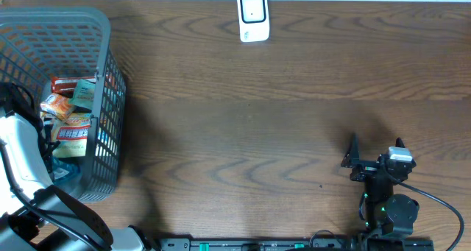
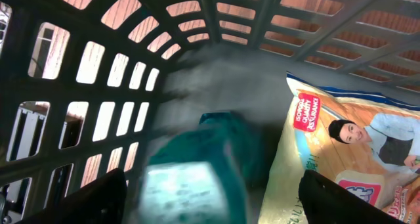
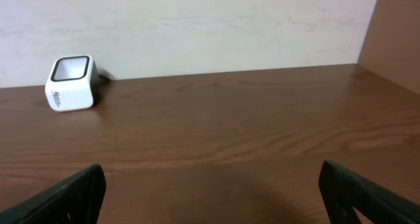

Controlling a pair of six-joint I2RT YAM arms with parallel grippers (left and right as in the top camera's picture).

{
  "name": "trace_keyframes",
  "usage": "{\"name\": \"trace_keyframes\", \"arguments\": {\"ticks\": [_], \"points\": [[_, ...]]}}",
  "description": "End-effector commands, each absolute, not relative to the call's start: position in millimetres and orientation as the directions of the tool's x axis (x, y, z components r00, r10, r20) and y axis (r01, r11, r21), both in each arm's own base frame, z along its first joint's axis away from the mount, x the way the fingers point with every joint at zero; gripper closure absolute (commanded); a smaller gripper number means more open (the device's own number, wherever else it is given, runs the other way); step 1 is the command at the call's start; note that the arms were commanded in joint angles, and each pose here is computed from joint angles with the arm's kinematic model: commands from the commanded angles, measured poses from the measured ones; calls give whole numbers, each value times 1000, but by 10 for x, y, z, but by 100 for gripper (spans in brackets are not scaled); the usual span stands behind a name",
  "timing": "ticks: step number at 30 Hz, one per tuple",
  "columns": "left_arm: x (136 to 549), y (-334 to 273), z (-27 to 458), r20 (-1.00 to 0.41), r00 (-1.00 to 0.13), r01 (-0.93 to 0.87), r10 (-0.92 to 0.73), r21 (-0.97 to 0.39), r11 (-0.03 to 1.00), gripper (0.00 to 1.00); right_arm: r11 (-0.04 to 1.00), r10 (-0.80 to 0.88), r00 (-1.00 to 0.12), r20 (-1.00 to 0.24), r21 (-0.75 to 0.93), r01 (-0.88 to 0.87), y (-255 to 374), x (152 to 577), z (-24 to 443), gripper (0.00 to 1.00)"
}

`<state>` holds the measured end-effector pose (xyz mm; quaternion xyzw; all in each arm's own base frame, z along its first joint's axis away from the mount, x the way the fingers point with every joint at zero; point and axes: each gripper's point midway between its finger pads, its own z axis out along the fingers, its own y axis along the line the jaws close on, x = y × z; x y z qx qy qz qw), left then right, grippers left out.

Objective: Scan the item barcode
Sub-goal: 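Grasp the blue mouthwash bottle by its neck with the left gripper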

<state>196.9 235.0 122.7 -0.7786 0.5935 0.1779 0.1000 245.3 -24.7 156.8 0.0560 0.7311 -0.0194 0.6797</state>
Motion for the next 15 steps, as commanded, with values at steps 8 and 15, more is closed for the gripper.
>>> {"name": "trace_keyframes", "arguments": {"ticks": [8,15], "points": [[1953,2377,1161,-398,227,-957,-889,78,-279,16,992,69,-69,-995,61,108,-239,2452,1562,1],[1964,2384,1027,-382,214,-954,-899,116,-276,18,992,69,-69,-995,61,108,-239,2452,1563,1]]}}
